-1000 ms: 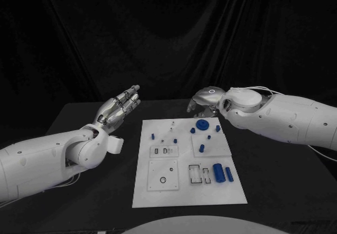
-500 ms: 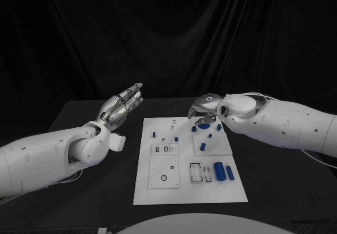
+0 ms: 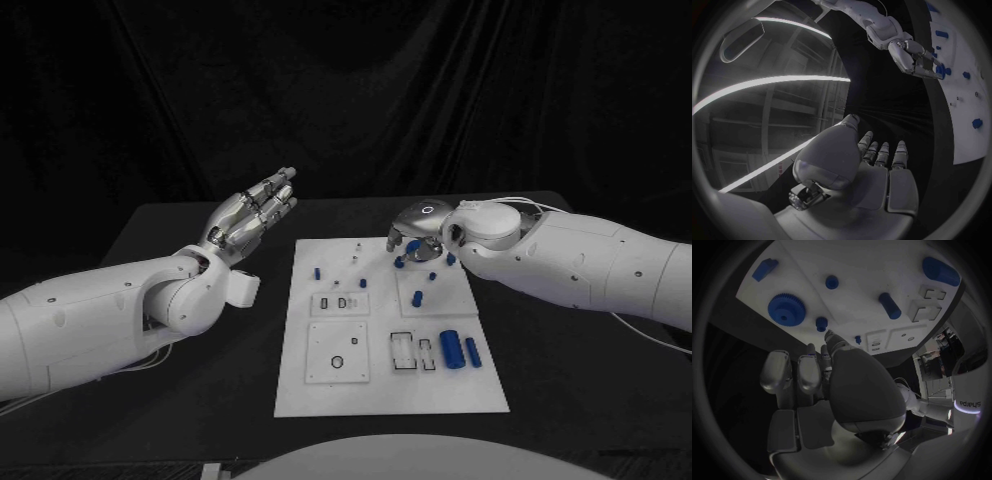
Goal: Assemble the parts on the task board
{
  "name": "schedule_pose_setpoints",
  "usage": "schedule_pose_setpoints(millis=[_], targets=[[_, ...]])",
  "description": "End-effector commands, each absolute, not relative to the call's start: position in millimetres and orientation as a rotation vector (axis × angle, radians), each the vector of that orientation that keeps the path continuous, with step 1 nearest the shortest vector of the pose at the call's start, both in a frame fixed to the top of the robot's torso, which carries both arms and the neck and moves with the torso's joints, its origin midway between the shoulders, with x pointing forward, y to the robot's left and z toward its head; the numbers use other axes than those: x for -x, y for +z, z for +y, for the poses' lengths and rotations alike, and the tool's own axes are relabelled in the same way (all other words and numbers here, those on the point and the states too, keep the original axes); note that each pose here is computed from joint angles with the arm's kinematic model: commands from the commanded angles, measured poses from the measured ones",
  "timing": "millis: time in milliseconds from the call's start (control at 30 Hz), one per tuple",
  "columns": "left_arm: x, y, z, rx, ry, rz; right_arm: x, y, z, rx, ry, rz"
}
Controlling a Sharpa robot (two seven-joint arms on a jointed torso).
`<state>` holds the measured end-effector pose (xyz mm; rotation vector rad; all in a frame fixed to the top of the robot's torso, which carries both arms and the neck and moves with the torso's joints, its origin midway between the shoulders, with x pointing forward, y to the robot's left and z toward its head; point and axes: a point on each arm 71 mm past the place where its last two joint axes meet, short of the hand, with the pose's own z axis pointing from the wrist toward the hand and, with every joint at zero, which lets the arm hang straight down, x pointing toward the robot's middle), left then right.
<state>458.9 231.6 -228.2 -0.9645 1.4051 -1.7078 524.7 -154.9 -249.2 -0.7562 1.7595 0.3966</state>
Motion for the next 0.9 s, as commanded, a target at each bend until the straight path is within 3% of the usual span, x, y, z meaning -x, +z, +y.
schedule_pose_setpoints(millis=[33, 900], targets=[[-458.4, -222.3, 230.3, 0.922, -1.767, 1.343, -524.8, -252.1, -155.2, 0.761, 0.374, 1.769], [-458.4, -223.6, 230.1, 0.926, -1.778, 1.352, -526.6, -260.6, -153.9, 0.761, 0.364, 1.789]])
